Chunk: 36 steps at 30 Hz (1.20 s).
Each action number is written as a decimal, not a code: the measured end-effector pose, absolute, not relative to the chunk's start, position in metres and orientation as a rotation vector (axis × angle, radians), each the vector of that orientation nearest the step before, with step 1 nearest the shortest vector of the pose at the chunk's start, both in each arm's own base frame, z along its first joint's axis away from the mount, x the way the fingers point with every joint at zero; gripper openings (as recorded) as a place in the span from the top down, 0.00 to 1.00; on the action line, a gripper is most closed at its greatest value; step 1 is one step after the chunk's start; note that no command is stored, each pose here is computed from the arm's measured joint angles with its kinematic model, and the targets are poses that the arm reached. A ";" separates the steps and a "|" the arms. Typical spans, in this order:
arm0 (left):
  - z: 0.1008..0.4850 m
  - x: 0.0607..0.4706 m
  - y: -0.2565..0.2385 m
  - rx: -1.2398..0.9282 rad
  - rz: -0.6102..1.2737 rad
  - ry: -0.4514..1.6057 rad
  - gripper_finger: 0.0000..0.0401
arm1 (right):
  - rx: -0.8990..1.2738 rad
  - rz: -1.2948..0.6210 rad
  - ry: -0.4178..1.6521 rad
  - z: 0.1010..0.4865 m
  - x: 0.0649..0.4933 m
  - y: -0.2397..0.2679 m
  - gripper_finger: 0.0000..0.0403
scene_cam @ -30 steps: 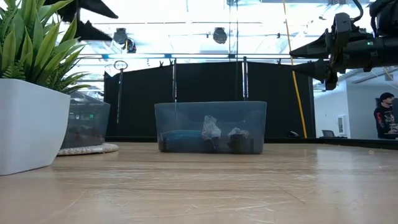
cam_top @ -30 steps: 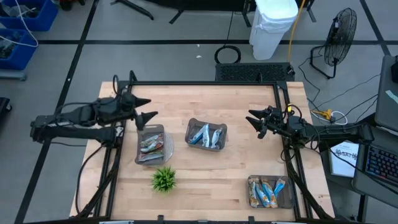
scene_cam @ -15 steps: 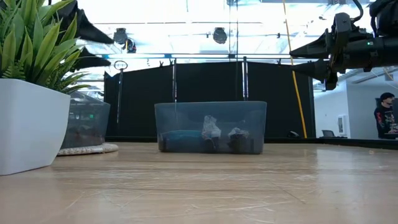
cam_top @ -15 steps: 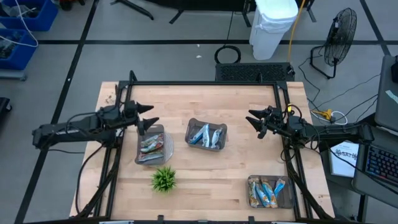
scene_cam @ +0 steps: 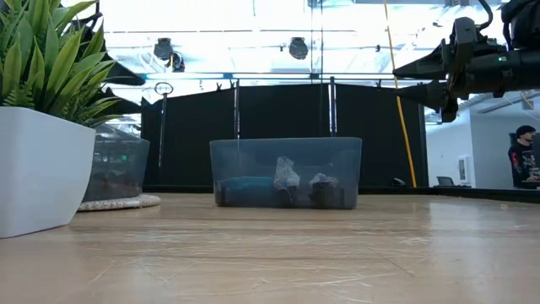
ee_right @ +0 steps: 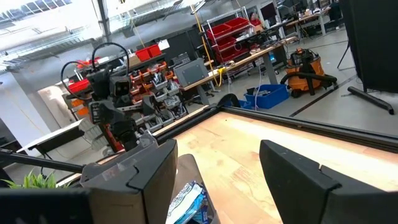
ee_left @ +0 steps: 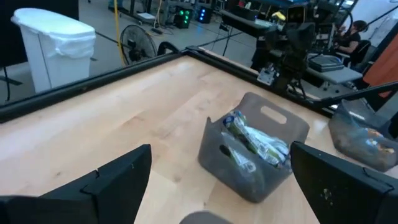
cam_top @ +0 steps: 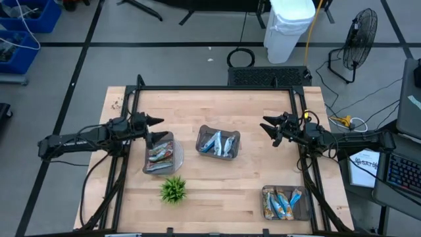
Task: Pick and place Granola Bars by type
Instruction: Return to Home Position
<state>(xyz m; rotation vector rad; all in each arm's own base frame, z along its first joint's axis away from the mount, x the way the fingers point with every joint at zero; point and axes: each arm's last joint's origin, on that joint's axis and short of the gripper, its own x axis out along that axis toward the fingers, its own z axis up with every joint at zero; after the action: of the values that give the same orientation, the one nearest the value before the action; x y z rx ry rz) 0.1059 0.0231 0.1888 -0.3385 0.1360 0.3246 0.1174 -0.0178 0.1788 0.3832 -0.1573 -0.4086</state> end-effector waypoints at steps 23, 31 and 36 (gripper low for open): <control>0.166 0.098 0.023 -0.202 0.295 0.087 0.04 | 0.383 -0.408 -0.158 0.179 0.117 -0.018 0.45; 0.164 0.098 0.024 -0.118 0.320 0.015 0.05 | 0.383 -0.408 -0.158 0.179 0.117 -0.018 0.45; 0.164 0.098 0.024 -0.108 0.313 0.021 0.05 | 0.383 -0.408 -0.158 0.179 0.117 -0.018 0.45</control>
<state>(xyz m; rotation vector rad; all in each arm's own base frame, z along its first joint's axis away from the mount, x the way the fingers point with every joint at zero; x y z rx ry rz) 0.0984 0.0243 0.1638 -0.1082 0.0206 0.3127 0.1174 -0.0178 0.1788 0.3832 -0.1575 -0.4081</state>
